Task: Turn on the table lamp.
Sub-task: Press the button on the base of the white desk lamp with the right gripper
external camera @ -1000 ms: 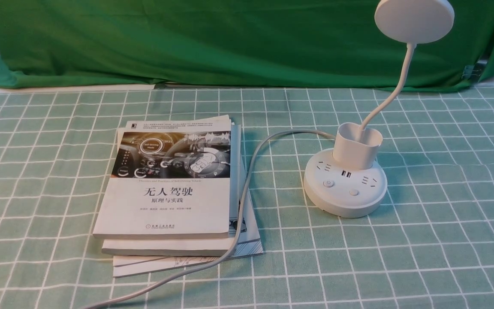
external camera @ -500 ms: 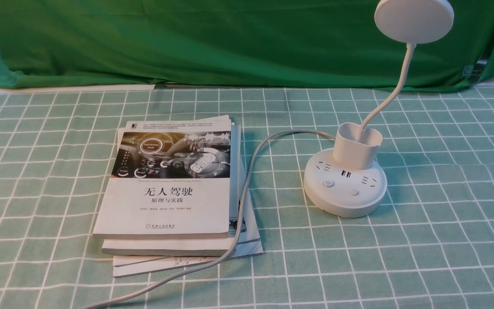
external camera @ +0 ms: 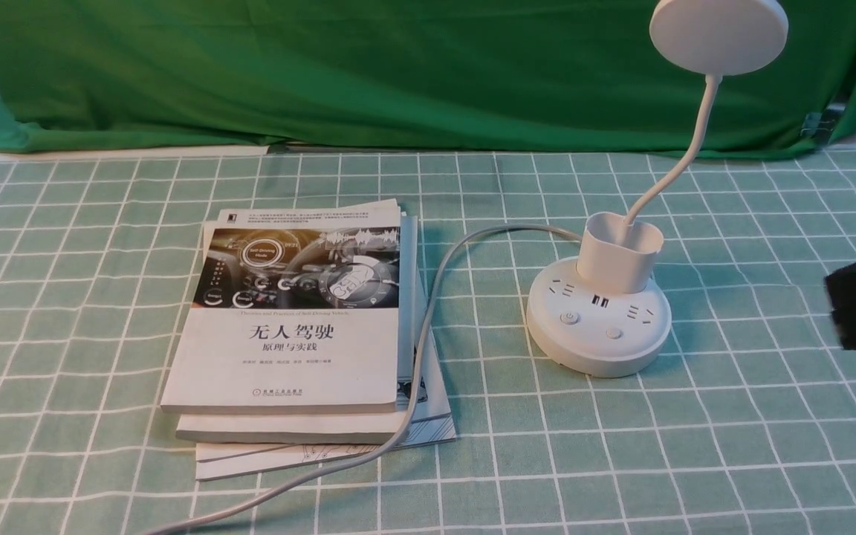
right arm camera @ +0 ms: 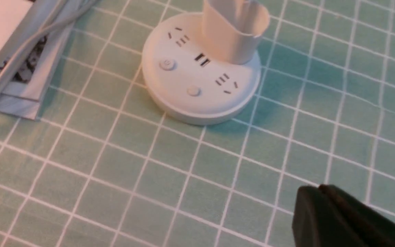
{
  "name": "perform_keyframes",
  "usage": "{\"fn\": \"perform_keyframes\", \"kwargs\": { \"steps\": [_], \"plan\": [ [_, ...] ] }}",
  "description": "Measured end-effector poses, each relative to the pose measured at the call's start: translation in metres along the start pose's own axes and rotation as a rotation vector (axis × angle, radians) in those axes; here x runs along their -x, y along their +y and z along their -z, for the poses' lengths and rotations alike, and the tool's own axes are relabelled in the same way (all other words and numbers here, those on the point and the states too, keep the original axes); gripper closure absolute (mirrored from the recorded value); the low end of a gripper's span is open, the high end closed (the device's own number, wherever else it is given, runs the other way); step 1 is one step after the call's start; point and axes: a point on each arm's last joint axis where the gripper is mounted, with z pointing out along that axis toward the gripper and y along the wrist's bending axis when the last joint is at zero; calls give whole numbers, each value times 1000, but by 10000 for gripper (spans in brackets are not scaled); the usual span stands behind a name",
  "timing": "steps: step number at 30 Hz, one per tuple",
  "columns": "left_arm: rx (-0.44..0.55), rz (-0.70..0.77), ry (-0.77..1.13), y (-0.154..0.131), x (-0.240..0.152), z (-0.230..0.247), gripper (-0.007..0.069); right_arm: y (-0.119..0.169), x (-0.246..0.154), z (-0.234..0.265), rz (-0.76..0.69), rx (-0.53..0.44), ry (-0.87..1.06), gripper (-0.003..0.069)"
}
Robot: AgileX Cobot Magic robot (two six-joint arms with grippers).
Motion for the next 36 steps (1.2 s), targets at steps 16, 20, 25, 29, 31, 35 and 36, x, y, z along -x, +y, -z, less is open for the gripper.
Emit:
{"fn": "perform_keyframes", "kwargs": {
  "steps": [16,20,25,29,31,35,36],
  "plan": [
    [0,0,0,0,0,0,604,26,19,-151,98,96,199,630],
    [0,0,0,0,0,0,604,26,17,-169,95,89,186,630],
    [0,0,0,0,0,0,604,26,16,-182,93,80,164,630],
    [0,0,0,0,0,0,604,26,15,-188,91,74,146,629],
    [0,0,0,0,0,0,604,25,15,-191,90,72,141,629],
    [0,0,0,0,0,0,604,26,13,-196,90,71,143,629],
    [0,0,0,0,0,0,604,26,12,-198,91,70,145,629]
  ]
}}
